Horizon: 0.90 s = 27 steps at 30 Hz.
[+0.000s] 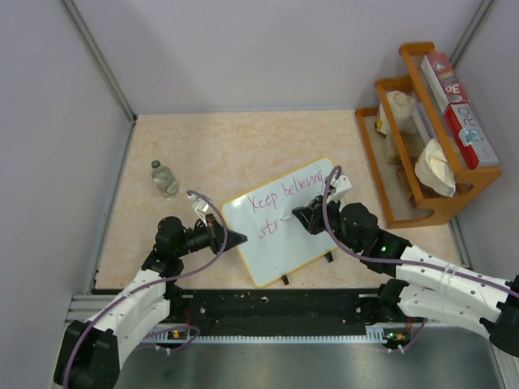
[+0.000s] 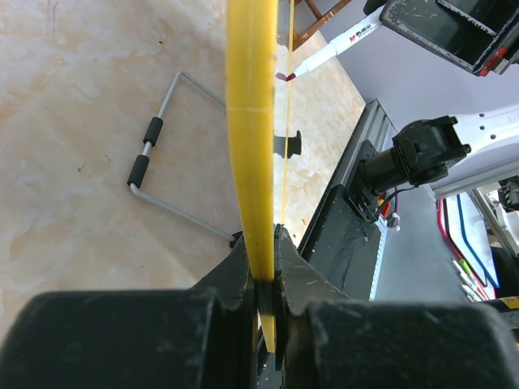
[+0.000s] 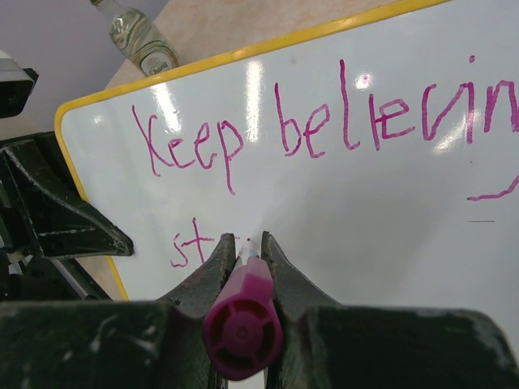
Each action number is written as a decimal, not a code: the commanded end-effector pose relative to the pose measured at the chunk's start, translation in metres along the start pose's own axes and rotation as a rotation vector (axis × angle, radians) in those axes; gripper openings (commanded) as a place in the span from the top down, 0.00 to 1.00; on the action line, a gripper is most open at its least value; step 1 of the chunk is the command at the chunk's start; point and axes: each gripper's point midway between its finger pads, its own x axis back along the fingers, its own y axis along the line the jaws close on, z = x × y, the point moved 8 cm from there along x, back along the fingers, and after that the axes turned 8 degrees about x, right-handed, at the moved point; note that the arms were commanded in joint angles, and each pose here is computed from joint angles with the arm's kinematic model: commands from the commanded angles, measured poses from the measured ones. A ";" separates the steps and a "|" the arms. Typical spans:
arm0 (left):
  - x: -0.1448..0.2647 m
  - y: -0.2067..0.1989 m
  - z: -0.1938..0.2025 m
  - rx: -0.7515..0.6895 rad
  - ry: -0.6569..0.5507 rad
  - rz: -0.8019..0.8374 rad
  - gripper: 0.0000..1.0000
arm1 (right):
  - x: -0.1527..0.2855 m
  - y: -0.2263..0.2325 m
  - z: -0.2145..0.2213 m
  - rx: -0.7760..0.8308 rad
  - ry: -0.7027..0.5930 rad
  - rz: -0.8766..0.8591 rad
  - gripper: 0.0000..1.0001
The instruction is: Write a sentence on the whiteboard
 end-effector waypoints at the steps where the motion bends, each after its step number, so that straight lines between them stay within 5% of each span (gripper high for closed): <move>1: 0.004 0.013 0.019 -0.080 0.072 -0.011 1.00 | -0.003 -0.003 0.004 0.000 0.006 0.000 1.00; 27: 0.004 0.013 0.019 -0.081 0.071 -0.011 1.00 | 0.003 -0.016 0.009 -0.003 0.023 0.093 1.00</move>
